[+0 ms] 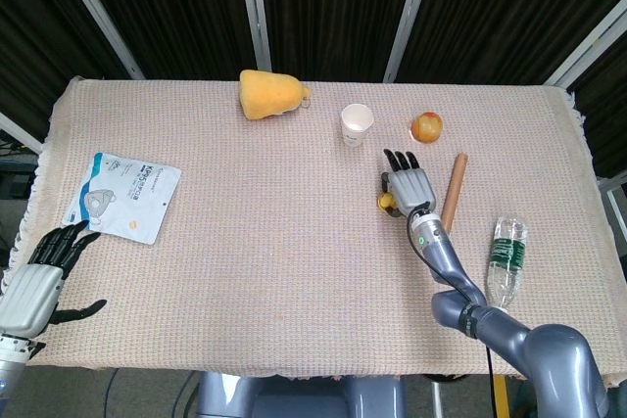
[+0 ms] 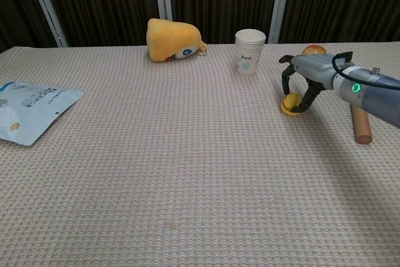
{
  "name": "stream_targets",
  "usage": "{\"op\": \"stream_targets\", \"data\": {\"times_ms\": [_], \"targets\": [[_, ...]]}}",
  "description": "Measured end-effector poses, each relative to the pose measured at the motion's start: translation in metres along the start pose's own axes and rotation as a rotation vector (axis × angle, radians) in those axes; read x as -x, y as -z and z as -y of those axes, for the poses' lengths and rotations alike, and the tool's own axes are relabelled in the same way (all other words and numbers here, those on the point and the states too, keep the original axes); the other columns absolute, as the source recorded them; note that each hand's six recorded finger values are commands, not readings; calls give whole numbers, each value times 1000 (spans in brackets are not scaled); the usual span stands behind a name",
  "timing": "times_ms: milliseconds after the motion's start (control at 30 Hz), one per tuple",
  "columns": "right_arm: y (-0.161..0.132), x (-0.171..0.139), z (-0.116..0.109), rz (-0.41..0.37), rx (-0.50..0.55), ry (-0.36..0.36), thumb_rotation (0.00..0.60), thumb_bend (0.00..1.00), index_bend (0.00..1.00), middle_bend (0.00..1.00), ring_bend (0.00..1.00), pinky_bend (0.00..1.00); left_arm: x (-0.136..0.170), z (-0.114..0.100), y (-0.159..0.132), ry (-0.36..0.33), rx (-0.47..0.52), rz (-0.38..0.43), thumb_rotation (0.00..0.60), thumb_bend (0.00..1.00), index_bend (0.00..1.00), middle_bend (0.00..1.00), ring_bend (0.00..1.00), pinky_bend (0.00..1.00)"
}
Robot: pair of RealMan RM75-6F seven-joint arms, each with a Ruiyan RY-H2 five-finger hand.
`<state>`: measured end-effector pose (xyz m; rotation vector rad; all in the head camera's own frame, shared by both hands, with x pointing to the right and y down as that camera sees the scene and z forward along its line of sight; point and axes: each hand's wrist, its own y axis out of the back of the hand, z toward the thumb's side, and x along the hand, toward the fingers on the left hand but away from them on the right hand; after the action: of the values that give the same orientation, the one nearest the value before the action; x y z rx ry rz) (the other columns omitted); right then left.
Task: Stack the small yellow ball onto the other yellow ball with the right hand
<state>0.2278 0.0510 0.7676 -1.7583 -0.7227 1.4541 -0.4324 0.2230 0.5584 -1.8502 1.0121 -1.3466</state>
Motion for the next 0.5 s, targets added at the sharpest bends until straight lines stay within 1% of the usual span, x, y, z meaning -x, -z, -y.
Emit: {"op": "stream_targets", "data": {"times_ms": [100,500], "targets": [[2,1,-1,-1,-4,2,600,203,512,0,0,0,0,0,0,1,0,1,600,0,118,0,0,21],[9,-1,-6,-5,-8,6,600,205,452,0,0,0,0,-1,0,-3,1,-1,600,0,129,0,0,21]]}}
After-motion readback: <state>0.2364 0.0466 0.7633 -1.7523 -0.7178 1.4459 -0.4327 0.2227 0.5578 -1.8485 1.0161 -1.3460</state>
